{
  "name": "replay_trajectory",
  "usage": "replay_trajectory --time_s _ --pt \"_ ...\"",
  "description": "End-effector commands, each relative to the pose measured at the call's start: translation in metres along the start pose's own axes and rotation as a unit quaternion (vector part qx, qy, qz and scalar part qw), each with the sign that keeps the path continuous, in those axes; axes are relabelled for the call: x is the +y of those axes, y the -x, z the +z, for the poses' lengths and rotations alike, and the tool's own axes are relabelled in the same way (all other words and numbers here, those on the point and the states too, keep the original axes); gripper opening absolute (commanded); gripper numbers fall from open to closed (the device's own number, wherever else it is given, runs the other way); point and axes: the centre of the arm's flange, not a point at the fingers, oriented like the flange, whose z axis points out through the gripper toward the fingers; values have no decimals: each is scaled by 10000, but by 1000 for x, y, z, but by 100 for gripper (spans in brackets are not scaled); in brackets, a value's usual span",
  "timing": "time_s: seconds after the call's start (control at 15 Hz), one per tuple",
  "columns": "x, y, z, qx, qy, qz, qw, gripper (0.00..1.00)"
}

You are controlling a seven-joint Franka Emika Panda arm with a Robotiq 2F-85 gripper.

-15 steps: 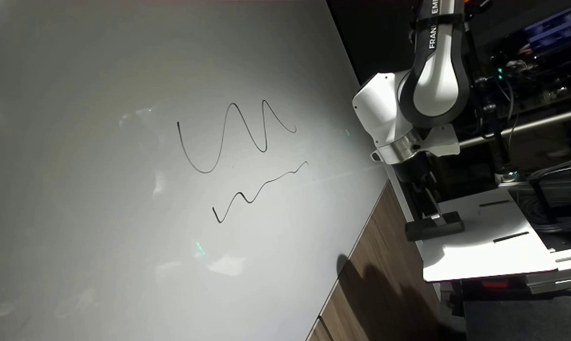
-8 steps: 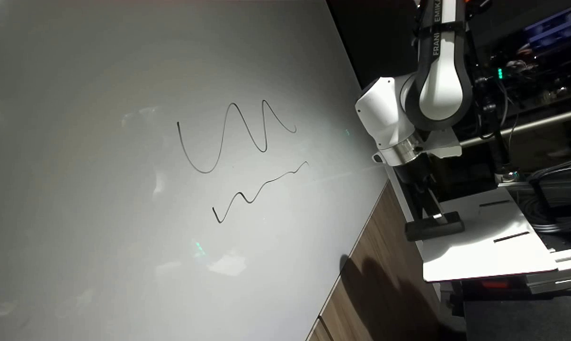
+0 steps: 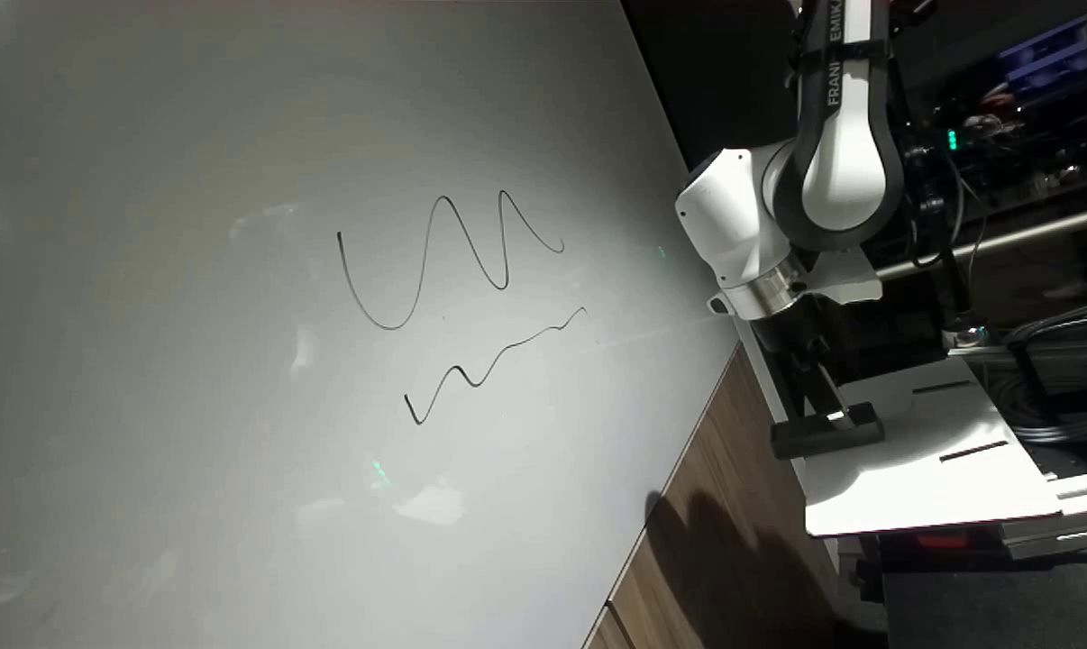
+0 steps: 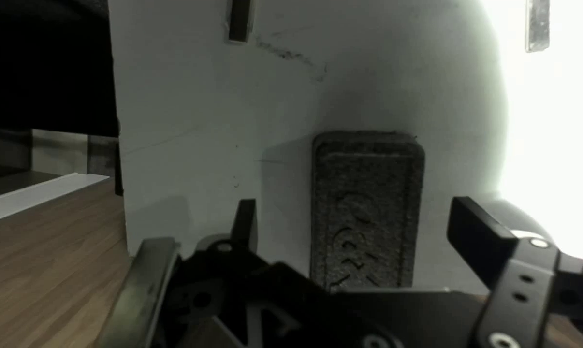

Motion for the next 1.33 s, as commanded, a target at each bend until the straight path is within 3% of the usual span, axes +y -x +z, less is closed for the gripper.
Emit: replay_trajectory --time_s 0.0,0.73,0.8,0.87,1.13,1.27 --pt "-6 10 4 132 5 -59 9999 100" --pt "-16 6 16 173 -49 -147 9997 100" --pt "-17 6 16 179 -50 -152 9997 75" --pt "-18 6 16 186 -45 -159 9997 74" --pt "-24 5 13 207 -25 -221 9995 42" --pt "-27 4 11 206 -6 -251 9995 32"
